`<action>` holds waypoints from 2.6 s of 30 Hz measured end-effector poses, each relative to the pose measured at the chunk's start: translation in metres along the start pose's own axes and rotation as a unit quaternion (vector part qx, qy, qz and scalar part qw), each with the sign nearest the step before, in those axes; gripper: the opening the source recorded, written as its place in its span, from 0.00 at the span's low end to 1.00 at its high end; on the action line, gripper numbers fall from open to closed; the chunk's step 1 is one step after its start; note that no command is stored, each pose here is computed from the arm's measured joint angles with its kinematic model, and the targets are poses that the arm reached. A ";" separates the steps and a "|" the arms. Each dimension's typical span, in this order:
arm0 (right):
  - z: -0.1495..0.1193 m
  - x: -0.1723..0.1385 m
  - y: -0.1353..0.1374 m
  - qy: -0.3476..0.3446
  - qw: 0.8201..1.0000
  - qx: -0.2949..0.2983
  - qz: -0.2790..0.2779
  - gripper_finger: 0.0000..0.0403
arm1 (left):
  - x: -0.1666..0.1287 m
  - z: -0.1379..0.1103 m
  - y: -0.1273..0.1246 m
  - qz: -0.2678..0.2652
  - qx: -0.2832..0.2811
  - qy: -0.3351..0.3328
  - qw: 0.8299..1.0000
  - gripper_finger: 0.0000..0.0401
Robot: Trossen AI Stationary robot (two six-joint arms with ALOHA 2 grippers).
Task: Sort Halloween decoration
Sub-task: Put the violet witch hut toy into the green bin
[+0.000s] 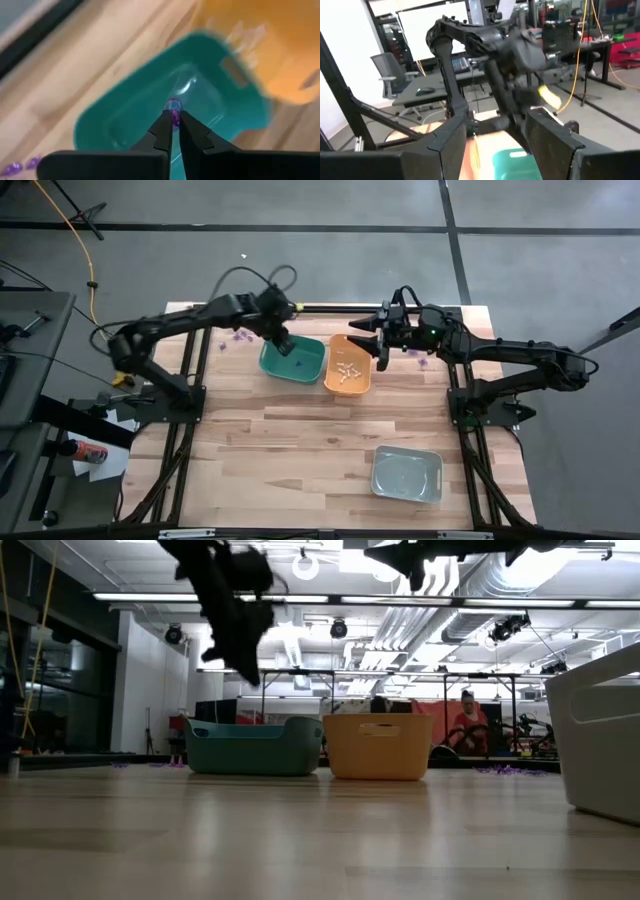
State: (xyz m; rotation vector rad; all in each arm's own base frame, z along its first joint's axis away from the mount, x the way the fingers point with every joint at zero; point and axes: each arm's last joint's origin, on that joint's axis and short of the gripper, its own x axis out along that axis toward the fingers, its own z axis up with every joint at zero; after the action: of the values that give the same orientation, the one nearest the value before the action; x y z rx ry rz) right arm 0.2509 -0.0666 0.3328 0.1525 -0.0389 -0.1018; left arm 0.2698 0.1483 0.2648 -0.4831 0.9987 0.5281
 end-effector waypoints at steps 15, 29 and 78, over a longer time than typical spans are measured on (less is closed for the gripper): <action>-0.002 0.000 -0.001 0.011 1.000 0.015 -0.010 0.49 | 0.109 -0.018 0.012 0.052 0.039 0.164 0.984 0.02; -0.004 0.000 -0.001 0.020 1.000 0.016 -0.012 0.49 | 0.112 -0.017 0.019 0.091 0.043 0.162 0.982 0.03; 0.000 0.000 0.000 0.001 1.000 0.008 0.001 0.49 | -0.082 -0.035 -0.058 -0.266 0.165 -0.470 0.825 0.25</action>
State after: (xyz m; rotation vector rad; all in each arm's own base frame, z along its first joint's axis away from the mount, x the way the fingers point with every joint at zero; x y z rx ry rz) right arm 0.2509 -0.0665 0.3326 0.1686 -0.0370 -0.1003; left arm 0.2471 0.0662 0.3293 -0.1202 -0.0341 0.0327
